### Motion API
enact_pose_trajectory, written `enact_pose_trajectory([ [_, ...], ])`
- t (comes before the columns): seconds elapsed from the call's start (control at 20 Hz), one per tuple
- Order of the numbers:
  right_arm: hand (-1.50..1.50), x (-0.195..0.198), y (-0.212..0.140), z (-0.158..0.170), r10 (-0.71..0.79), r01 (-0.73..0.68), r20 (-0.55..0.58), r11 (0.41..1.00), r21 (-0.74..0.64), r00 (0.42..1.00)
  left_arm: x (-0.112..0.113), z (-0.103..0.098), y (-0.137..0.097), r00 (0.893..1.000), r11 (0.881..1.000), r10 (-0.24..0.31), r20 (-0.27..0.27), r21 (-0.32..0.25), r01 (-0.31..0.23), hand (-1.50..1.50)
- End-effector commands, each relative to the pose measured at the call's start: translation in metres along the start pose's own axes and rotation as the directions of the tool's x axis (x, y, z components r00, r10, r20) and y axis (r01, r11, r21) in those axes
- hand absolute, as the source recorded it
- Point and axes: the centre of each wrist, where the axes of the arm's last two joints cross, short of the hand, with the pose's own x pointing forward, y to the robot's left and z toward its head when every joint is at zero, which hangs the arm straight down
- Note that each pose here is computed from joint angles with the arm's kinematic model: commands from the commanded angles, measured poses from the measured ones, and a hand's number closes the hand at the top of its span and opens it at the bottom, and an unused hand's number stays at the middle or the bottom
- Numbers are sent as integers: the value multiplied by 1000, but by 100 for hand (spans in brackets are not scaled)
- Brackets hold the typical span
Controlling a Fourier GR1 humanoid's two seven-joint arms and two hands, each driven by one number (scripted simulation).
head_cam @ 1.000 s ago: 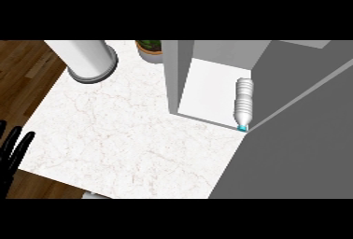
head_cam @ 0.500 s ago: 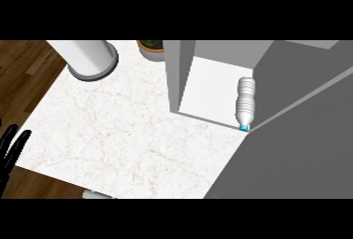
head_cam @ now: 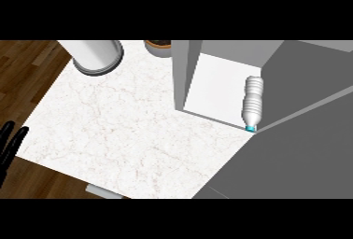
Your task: Pick up the bottled water, place it into the cabinet and close the cabinet
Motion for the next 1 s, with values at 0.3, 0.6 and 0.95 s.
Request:
enact_pose_trajectory([
  [0.3, 150, -6, -20, -18, 64, -72, -82, 993, -89, 995, 4, -4, 5, 1000, 1000, -4, 0, -10, 4, -150],
  [0.6, 150, -20, -43, -36, 92, -115, -186, 986, -117, 978, -1, 0, 8, 1000, 1000, 11, -13, 0, -11, -150],
  [0.95, 150, -34, -78, -71, 59, -104, -246, 979, -174, 967, 0, -1, 13, 1000, 1000, 15, -8, 10, -15, -150],
])
